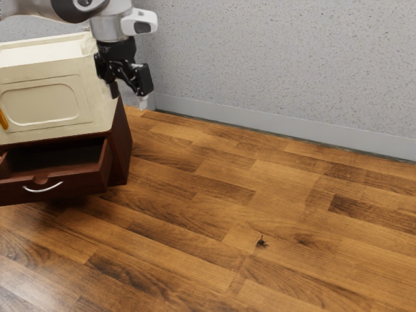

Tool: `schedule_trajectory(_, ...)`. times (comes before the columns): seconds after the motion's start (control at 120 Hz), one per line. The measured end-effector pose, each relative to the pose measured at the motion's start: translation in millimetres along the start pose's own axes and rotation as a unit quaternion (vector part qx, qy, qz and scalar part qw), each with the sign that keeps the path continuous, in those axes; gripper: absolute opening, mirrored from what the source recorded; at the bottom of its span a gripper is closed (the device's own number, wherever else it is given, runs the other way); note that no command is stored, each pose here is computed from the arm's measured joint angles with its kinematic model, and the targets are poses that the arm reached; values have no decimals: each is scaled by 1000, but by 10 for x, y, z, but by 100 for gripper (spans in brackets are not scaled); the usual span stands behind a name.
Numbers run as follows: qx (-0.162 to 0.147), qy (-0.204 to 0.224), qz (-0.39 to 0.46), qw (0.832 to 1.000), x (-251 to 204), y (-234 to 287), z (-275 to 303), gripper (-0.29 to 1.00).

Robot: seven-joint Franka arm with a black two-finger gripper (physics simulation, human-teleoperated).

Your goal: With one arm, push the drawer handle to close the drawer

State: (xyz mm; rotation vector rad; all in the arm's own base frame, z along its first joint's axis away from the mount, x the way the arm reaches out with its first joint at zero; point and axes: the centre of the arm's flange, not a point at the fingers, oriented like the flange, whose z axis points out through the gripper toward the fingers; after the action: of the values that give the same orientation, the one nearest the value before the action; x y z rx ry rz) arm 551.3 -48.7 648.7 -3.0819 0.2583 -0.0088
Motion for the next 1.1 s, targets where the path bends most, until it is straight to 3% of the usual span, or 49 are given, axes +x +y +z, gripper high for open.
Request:
schedule_trajectory(0.15,0,4,9,1000,-3,26,23,70)
schedule_trajectory(0.225,0,-11,-1,1000,-276,-1,115,70)
schedule_trajectory(0.35,-6,-49,-112,992,-977,-817,444,69)
schedule_trajectory(0.508,-13,-76,-165,983,-1187,-1005,856,28)
schedule_trajectory(0.633,-14,-70,-229,971,-1618,-1291,1399,9)
schedule_trajectory(0.925,-18,-35,-337,941,-2053,-1638,2260,-5)
schedule_trajectory(1.1,-3,-4,-362,932,-2012,-1754,2501,-7)
